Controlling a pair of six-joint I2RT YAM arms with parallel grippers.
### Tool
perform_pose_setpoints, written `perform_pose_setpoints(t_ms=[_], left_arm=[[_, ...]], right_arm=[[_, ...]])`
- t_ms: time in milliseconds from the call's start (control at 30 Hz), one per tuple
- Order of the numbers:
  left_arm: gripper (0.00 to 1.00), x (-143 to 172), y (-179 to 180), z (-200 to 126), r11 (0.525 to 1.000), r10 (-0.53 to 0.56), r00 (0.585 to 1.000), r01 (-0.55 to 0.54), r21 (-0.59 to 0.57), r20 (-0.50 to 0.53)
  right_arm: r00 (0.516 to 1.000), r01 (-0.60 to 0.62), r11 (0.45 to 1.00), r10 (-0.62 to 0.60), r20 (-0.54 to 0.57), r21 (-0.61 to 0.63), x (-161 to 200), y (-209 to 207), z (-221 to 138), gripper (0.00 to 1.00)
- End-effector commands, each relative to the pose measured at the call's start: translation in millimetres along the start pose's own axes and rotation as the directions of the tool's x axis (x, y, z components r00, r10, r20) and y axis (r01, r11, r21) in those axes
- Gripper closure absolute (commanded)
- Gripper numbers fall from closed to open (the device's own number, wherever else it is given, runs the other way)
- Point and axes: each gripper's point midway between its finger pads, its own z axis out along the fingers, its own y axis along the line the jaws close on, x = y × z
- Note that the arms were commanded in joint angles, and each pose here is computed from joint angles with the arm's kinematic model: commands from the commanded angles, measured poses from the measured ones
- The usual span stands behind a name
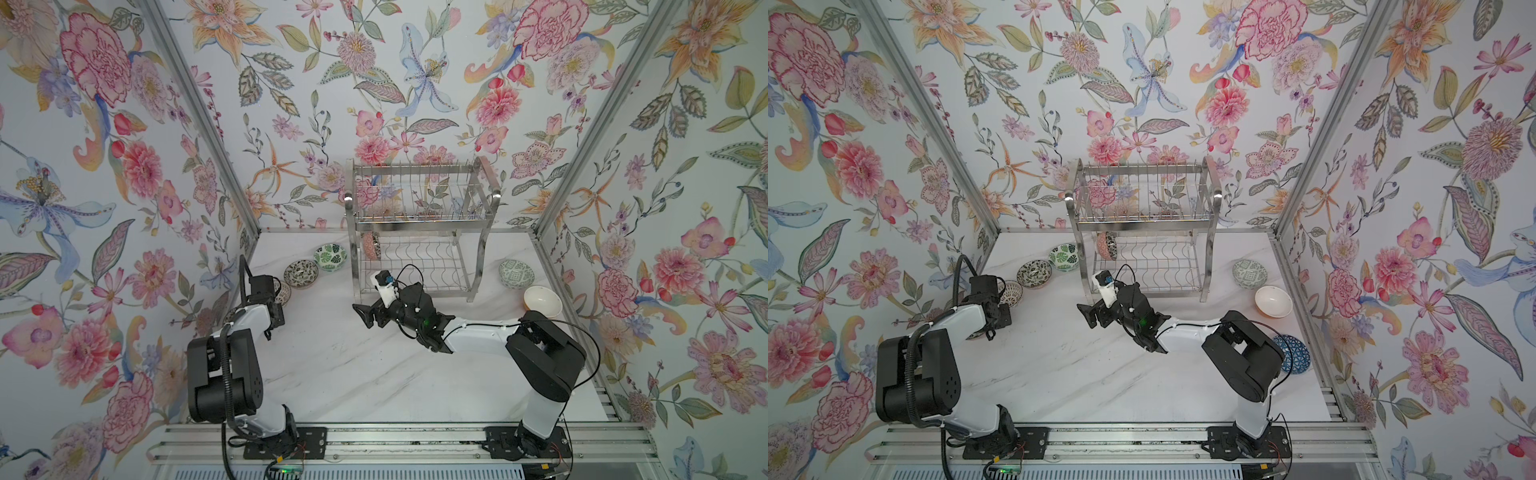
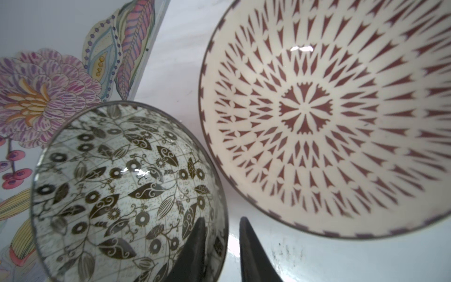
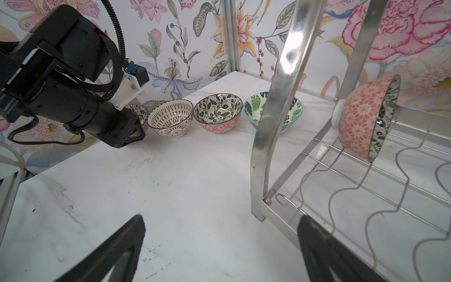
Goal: Load bowls into a dish rack
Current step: Pick up the bowl from the middle-left of the table.
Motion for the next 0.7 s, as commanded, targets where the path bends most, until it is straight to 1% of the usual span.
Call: perform_pose_setpoints(t_ms=[0, 67, 133, 300, 467, 500, 667], left_arm=[[0.82, 8, -2, 5, 1.000, 0.002, 0.999, -0.001, 0.017, -0.036], [0.84, 9, -2, 5, 1.000, 0.001, 0.999, -0.001, 0.017, -0.037], [0.90, 9, -1, 5, 1.000, 0.000, 0.999, 0.000, 0.013, -0.038], [1.00, 9, 1, 4, 1.000, -0.003, 0.999, 0.004, 0.004, -0.035], [1.00, 10, 2, 3, 1.000, -0.008, 0.999, 0.008, -0.003, -0.037], [1.00, 3, 6, -5, 1.000, -0.019, 1.000, 0.019, -0.009, -0.005], [1.00, -4, 21, -17, 0.997, -0.032, 0.999, 0.035, -0.075, 0.042]], right_arm=[[0.999, -0.016, 1.000, 0.016, 0.041, 0.000, -13, -2, -7, 0.01], [0.999, -0.018, 1.000, 0.018, 0.043, 0.000, -13, -2, -7, 0.01], [0.999, -0.022, 1.000, 0.022, 0.045, 0.004, -12, -3, -7, 0.01], [0.999, -0.024, 1.000, 0.024, 0.048, 0.008, -12, -5, -8, 0.01], [0.999, -0.028, 1.000, 0.027, 0.046, 0.014, -11, -8, -9, 0.01], [0.998, -0.028, 0.999, 0.027, 0.049, 0.015, -12, -8, -10, 0.01], [0.999, -0.030, 0.999, 0.029, 0.043, 0.019, -11, -11, -10, 0.01]])
